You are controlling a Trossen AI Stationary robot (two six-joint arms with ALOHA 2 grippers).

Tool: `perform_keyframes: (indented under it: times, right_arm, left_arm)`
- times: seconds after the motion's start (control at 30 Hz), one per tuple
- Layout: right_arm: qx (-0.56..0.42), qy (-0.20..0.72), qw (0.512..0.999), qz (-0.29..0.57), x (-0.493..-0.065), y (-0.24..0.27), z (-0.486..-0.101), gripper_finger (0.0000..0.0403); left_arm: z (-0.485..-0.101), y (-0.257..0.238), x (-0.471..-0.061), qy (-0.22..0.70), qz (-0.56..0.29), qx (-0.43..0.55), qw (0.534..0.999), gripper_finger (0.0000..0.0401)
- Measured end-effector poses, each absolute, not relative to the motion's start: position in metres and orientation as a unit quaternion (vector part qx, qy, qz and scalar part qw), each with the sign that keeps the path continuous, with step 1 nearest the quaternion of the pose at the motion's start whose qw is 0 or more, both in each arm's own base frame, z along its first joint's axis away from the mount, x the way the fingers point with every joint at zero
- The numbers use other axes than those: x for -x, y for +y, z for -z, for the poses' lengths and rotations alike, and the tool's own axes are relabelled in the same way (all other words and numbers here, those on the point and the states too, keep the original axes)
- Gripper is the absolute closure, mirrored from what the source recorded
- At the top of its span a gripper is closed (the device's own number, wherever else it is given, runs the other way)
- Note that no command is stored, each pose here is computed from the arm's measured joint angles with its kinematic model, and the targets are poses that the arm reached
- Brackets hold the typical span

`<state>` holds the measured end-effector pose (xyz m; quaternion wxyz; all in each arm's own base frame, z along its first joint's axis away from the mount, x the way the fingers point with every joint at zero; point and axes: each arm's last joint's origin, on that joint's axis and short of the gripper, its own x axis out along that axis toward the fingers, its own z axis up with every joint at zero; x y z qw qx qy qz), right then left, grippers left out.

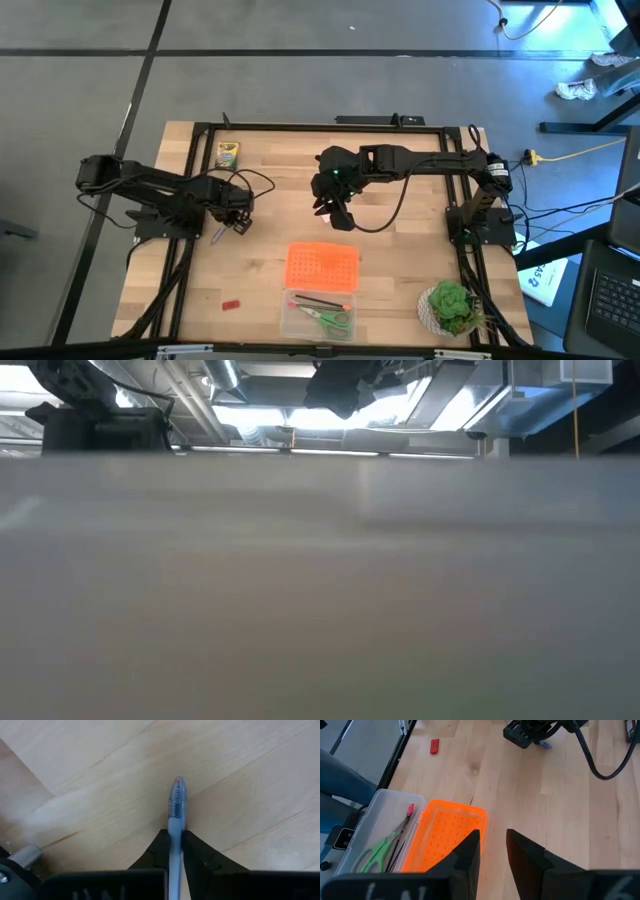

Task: Pack school essentials
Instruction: Put the blue pen into the orange supply box

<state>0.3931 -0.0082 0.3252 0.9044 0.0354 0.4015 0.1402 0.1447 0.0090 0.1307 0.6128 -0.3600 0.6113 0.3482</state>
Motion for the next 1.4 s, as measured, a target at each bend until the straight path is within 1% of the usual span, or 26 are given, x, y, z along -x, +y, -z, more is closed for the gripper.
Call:
perform_keyframes:
  times: [0.1,0.27,0.53,0.73,0.97,1.1,1.27,1.4]
  right_arm:
    - [-0.036,0.402,0.904,-0.14,-0.393,-0.008,-0.325,0.0305]
    - [-0.035,0.401,0.904,-0.14,-0.393,-0.008,-0.325,0.0305]
    - [-0.039,0.4,0.904,-0.147,-0.393,-0.008,-0.325,0.0305]
    - [-0.067,0.391,0.895,-0.205,-0.391,-0.004,-0.328,0.0305]
    - [-0.095,0.382,0.894,-0.212,-0.373,-0.002,-0.349,0.0305]
    - [-0.105,0.366,0.901,-0.206,-0.354,0.001,-0.372,0.0305]
    - [-0.073,0.341,0.909,-0.226,-0.337,0.012,-0.39,0.0305]
    - [-0.049,0.343,0.91,-0.229,-0.329,0.02,-0.395,0.0305]
  left_arm:
    - [-0.132,0.009,-0.145,0.612,-0.348,0.359,0.613,0.0381]
    - [-0.142,0.008,-0.155,0.609,-0.321,0.367,0.626,0.0382]
    - [-0.168,0.006,-0.175,0.579,-0.294,0.364,0.668,0.0382]
    - [-0.2,-0.003,-0.195,0.548,-0.252,0.357,0.714,0.038]
    - [-0.24,-0.017,-0.212,0.513,-0.182,0.325,0.773,0.0382]
    - [-0.251,-0.026,-0.216,0.5,-0.157,0.306,0.795,0.0378]
    - [-0.261,-0.035,-0.221,0.477,-0.136,0.281,0.821,0.0377]
    - [-0.267,-0.043,-0.228,0.439,-0.099,0.257,0.855,0.0377]
